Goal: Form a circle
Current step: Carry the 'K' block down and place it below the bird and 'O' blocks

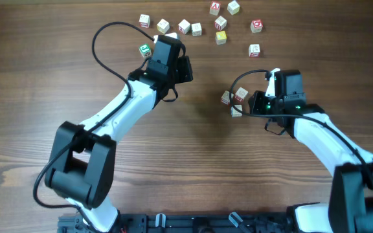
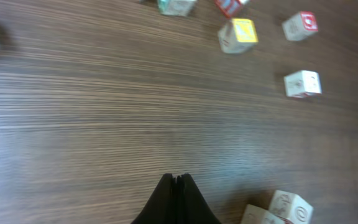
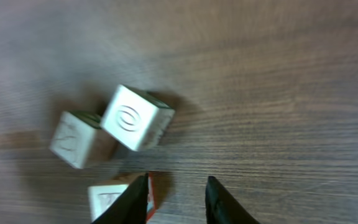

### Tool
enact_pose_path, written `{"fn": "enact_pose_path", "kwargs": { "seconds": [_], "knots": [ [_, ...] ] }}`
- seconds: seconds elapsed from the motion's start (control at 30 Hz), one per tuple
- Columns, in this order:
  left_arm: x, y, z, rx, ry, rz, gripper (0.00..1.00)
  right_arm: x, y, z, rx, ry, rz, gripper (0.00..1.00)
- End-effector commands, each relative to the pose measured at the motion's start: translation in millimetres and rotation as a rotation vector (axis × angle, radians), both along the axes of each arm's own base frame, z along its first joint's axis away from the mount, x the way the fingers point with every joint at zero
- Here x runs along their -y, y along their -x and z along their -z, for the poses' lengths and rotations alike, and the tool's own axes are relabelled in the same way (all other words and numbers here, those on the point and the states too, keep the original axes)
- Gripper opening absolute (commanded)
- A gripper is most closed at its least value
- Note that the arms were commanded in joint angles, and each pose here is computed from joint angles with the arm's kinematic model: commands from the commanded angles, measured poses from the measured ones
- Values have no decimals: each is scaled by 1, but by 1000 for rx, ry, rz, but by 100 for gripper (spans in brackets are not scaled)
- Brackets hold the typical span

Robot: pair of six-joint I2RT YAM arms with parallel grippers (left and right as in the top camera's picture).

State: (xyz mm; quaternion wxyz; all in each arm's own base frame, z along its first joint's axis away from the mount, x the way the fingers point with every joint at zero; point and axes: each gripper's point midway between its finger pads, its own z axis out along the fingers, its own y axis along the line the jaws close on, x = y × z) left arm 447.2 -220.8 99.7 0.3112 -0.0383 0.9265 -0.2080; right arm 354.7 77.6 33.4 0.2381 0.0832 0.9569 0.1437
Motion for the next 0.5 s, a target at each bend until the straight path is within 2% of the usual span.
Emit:
{"fn": "enact_pose_path", "kwargs": {
  "seconds": [0.0,0.17,0.47],
  "knots": [
    [25,7,27,-79,93,95,4,-4,0,21,-69,-43,43,21],
    [33,10,49,-123,118,114,4,-13,3,26,-91,-86,13,17],
    [35,7,48,-111,125,112,4,-33,6,18,-81,-176,-78,14]
  ]
}}
